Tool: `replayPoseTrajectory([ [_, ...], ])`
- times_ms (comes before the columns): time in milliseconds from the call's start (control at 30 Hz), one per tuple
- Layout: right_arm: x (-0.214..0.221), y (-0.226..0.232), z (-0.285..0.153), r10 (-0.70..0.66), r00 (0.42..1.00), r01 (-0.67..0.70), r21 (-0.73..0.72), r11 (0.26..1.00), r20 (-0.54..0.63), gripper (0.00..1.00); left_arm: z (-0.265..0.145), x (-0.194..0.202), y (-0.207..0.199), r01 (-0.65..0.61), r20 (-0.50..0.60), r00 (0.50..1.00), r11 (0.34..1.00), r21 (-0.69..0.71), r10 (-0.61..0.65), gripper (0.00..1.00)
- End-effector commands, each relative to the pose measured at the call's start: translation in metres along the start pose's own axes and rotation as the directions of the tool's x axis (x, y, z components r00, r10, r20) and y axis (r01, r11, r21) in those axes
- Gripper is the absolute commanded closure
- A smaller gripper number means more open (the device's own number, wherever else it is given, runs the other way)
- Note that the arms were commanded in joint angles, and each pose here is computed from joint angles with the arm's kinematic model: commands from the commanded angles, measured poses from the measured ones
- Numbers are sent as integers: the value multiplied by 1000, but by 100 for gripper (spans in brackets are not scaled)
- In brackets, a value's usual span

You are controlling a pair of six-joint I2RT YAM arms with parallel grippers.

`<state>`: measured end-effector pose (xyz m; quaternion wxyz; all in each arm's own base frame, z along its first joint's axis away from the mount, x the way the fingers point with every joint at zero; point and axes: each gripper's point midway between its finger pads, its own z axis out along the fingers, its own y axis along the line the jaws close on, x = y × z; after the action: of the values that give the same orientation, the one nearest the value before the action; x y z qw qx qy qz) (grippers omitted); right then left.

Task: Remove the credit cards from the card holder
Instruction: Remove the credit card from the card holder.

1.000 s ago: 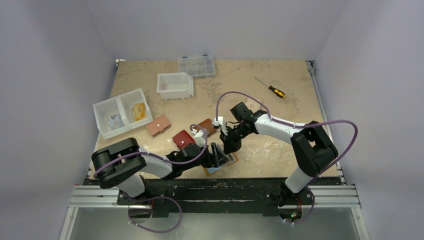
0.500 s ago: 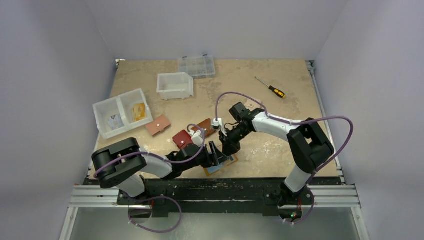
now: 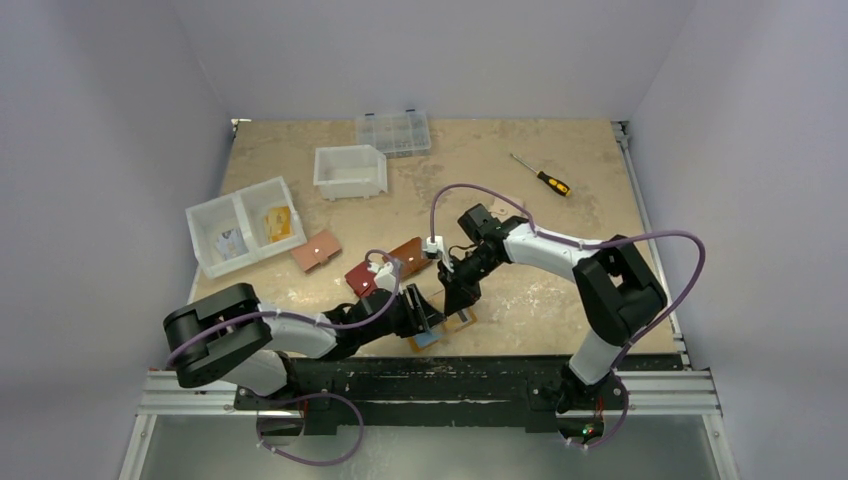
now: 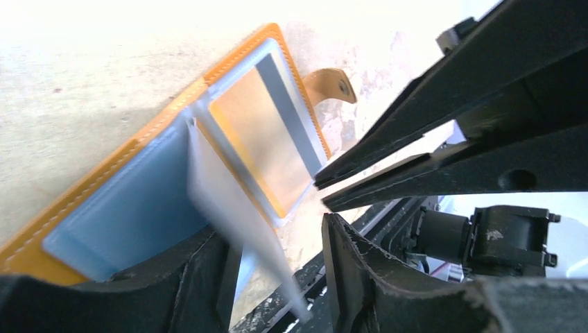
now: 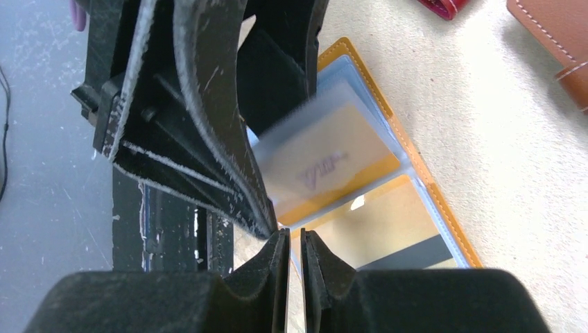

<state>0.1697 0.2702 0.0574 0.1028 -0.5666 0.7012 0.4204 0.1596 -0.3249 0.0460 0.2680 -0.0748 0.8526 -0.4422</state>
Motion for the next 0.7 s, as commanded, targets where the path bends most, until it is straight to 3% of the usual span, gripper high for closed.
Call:
replayPoseTrajectory([
  [0,-21,0,-15,-62,997,59,68,996,39,80,-8,-6,20,15,44,999,997,-77,-12,51],
  [400,-24,-2,-24,-93,995,87,116,989,47,77,-21,-12,32,59,89,995,993,-103,-49,51],
  [667,-24,0,-28,-109,993,103,124,987,48,76,-29,-17,43,57,117,992,986,-158,-39,69],
])
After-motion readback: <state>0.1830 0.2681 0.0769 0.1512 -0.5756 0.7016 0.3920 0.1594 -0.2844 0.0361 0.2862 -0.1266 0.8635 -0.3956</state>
